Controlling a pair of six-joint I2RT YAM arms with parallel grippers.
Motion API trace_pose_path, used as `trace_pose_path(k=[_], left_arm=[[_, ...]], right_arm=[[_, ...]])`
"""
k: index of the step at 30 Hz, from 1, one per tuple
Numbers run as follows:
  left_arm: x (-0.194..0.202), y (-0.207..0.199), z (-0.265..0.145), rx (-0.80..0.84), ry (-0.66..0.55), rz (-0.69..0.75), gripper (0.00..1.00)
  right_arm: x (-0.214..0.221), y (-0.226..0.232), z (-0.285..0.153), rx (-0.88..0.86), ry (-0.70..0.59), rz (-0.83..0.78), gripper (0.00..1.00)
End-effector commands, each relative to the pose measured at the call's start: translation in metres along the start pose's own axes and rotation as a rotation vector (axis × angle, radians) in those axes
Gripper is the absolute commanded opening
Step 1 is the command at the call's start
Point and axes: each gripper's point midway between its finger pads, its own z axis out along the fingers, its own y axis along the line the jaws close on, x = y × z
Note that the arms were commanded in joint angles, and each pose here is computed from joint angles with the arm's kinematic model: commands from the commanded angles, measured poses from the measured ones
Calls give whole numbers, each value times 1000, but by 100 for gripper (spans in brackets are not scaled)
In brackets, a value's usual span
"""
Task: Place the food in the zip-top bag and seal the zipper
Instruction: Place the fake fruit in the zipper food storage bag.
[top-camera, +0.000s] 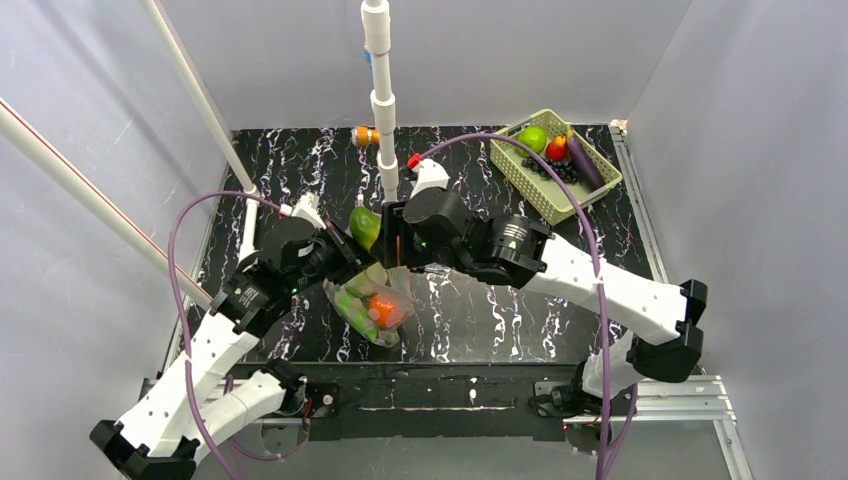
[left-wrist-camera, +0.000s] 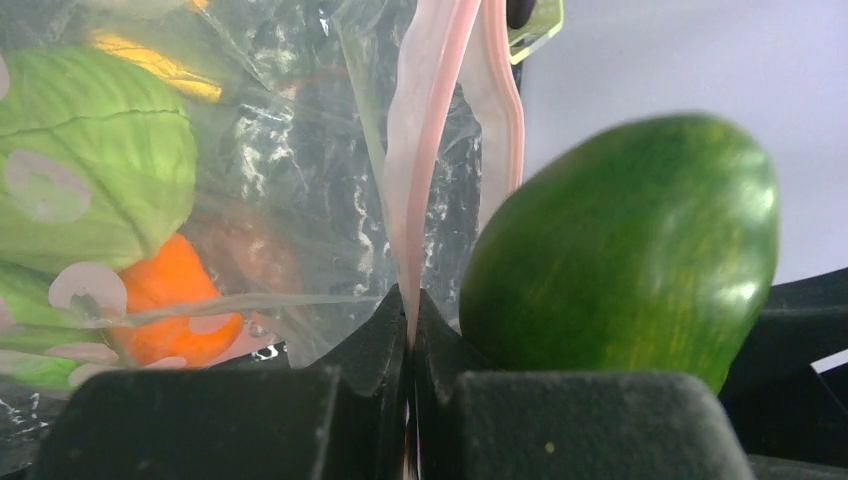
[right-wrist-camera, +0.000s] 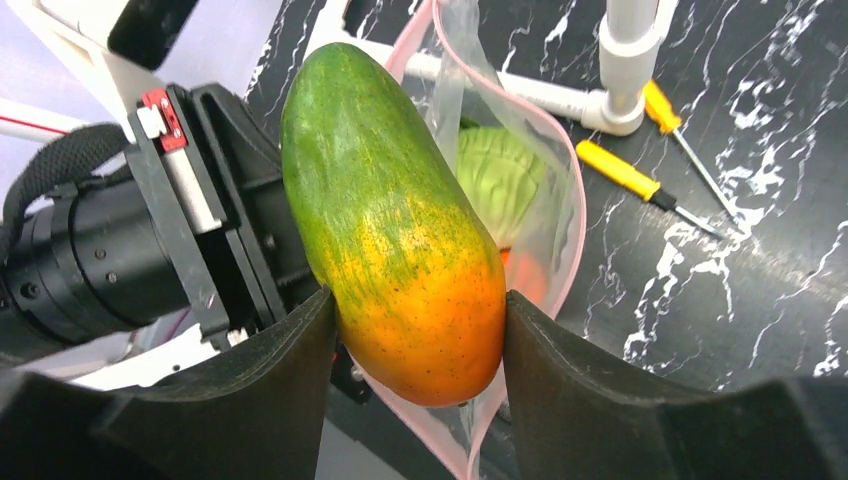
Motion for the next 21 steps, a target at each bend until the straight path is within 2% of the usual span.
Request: trace_pose_path(k=[1,16,19,21], left_arm=[[0,-30,-15,152,0,-55,0],[-1,-25,-24,155,-28,-69,0],[0,-22,-21,142,-22,-68,0],[1,-22,-20,139,-20,-65,0]], right_arm=[[-8,-8,3,119,-44,-127,27],[3,-28,10,269,-46,-251,29],[4,-27,5,270,-46,-277,36],[5,-22,2,242,-38,-292,45]])
